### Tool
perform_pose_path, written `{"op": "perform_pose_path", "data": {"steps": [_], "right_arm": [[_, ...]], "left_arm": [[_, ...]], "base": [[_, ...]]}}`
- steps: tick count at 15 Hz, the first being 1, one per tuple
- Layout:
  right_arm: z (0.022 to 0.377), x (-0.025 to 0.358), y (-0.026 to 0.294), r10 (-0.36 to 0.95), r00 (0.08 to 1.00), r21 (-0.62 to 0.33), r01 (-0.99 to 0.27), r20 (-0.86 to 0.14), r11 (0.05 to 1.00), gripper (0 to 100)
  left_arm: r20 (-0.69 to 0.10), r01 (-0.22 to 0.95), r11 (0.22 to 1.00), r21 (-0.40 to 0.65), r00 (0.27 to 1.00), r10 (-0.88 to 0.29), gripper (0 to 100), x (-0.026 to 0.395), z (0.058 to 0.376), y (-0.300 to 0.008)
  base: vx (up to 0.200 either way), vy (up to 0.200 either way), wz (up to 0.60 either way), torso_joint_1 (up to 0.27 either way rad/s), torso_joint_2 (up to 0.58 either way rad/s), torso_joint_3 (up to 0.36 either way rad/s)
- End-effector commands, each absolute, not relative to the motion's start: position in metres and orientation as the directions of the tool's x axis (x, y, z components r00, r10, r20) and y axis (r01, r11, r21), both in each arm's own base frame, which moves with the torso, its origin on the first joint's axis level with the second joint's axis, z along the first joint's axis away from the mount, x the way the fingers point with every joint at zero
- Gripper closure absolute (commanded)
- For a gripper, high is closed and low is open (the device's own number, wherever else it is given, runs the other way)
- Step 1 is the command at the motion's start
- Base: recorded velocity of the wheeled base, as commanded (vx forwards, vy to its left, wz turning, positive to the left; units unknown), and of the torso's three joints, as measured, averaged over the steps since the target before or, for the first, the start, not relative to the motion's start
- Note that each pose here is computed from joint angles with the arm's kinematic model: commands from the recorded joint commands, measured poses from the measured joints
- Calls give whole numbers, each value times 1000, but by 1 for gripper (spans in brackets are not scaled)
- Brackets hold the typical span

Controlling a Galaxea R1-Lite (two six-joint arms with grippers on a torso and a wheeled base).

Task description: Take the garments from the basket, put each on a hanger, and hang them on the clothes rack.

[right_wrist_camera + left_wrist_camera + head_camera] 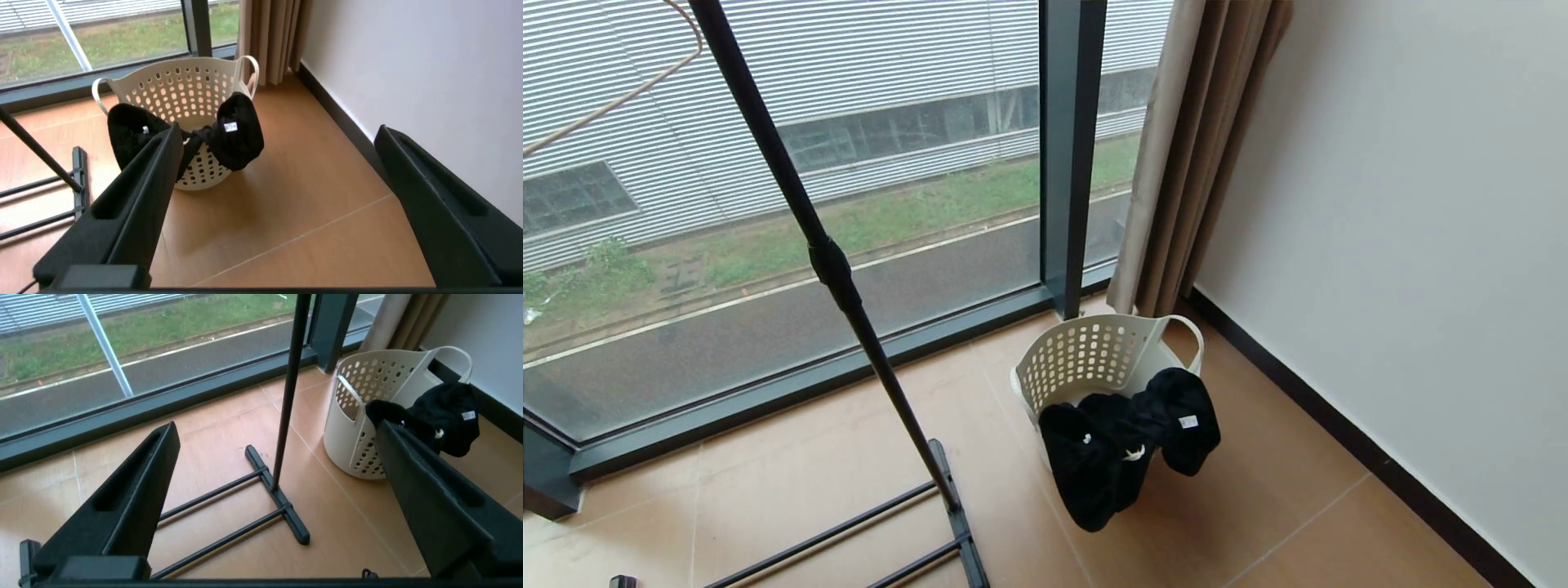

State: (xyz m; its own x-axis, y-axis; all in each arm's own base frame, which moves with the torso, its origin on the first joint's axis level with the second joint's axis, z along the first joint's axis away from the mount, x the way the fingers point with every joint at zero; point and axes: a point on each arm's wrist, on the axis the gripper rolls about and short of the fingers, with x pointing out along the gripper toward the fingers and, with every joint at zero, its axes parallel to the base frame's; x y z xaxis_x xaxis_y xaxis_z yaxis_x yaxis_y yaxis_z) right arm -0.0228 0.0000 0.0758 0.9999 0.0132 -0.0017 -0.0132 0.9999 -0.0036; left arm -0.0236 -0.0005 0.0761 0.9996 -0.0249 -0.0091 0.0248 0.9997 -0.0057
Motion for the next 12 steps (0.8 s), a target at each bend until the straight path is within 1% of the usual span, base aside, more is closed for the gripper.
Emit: {"op": "perform_pose_path", "data": {"steps": [1,12], "right_arm": [[76,-23,0,14,1000,-3,-14,-2,1000,0],[76,-23,0,14,1000,-3,-14,-2,1000,0]], "left_arm": [[-11,24,1000,-6,1000,-25,0,-24,76,0],[-11,24,1000,-6,1000,-25,0,-24,76,0]], "base": [[0,0,0,7,2,-193],[0,0,0,5,0,-199]]}}
